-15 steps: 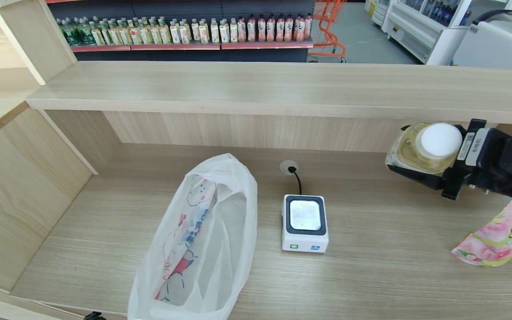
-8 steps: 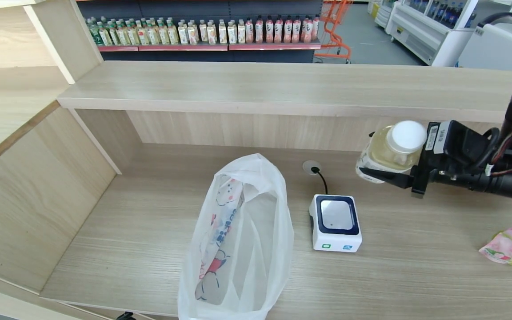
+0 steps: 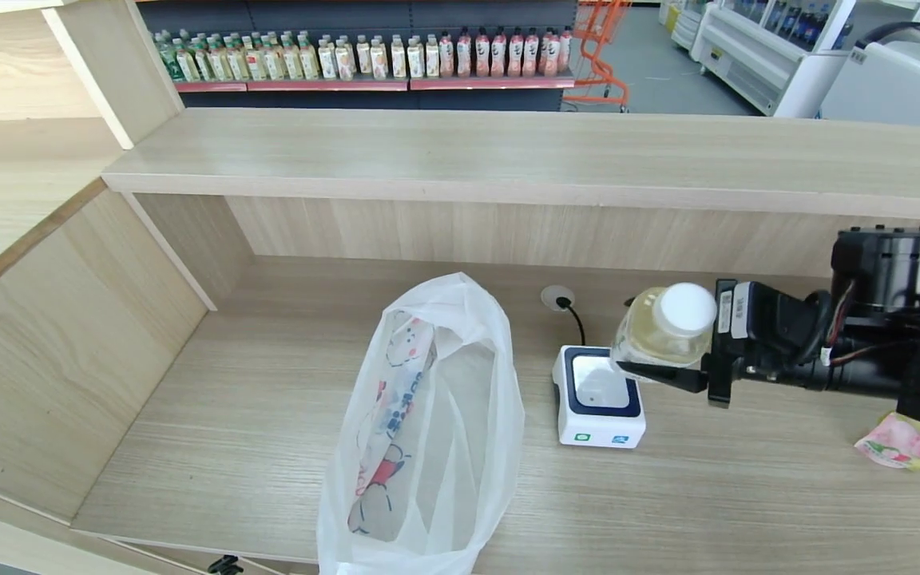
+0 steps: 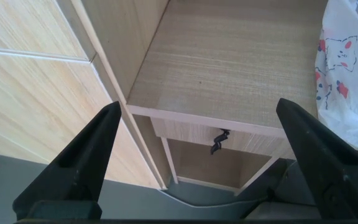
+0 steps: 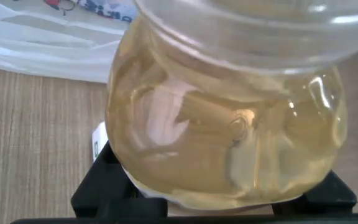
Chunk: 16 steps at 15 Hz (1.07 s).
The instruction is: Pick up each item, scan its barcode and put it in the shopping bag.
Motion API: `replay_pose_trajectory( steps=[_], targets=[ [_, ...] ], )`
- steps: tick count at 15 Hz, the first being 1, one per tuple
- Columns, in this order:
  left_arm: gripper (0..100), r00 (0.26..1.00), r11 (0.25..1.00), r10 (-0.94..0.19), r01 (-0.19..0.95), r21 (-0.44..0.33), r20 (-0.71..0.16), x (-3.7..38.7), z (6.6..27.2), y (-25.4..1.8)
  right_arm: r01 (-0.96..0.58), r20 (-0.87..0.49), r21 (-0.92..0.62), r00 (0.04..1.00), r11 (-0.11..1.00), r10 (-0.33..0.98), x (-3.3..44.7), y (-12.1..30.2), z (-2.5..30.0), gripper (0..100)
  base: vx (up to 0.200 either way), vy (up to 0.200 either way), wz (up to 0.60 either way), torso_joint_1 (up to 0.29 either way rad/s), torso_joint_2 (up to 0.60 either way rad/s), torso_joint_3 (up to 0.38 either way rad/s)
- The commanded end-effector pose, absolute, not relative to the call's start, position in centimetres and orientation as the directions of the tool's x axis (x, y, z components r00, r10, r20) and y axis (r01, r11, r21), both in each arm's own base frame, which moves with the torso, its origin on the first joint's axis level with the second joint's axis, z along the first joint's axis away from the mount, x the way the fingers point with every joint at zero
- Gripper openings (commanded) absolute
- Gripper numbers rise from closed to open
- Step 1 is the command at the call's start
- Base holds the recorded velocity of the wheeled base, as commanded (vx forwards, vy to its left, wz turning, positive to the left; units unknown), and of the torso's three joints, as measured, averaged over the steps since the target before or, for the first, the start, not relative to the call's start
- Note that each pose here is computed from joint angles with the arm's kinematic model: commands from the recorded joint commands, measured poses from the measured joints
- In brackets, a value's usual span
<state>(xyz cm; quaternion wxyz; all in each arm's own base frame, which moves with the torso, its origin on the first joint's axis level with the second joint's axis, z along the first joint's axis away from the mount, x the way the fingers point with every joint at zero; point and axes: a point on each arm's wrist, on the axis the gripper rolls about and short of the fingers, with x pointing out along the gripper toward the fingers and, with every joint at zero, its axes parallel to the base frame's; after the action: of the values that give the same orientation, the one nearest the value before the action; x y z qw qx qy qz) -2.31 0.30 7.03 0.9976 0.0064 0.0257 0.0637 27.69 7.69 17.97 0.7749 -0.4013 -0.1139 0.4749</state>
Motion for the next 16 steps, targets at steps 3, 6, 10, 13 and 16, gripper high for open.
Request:
replay_pose_trajectory(
  steps=[3,6,10,13,16],
  targets=[
    [100,0.99,0.992,0.129,-0.128,0.016,-0.05,-2.3,7.0,0.3,-0.635,-0.246,-0.763,0.459,0.121,0.854,28.2,9.5,16.1,0,0.0,0.0,0.0,0.0,0.0,0.0],
    [100,0.99,0.992,0.129,-0.128,0.017,-0.05,-2.3,7.0,0.3,-0.6,-0.263,-0.798,0.423,0.051,0.867,28.8,9.7,15.0,0,0.0,0.0,0.0,0.0,0.0,0.0],
    [100,0.99,0.992,0.129,-0.128,0.016,-0.05,-2.3,7.0,0.3,-0.551,-0.258,-0.834,0.409,0.012,0.875,29.5,9.3,14.0,0,0.0,0.0,0.0,0.0,0.0,0.0],
    [100,0.99,0.992,0.129,-0.128,0.017,-0.05,-2.3,7.0,0.3,-0.525,-0.252,-0.851,0.398,-0.006,0.882,30.3,8.8,13.1,0,0.0,0.0,0.0,0.0,0.0,0.0],
    [100,0.99,0.992,0.129,-0.128,0.016,-0.05,-2.3,7.0,0.3,-0.512,-0.246,-0.859,0.412,-0.001,0.877,30.6,8.3,13.3,0,0.0,0.0,0.0,0.0,0.0,0.0]
  ],
)
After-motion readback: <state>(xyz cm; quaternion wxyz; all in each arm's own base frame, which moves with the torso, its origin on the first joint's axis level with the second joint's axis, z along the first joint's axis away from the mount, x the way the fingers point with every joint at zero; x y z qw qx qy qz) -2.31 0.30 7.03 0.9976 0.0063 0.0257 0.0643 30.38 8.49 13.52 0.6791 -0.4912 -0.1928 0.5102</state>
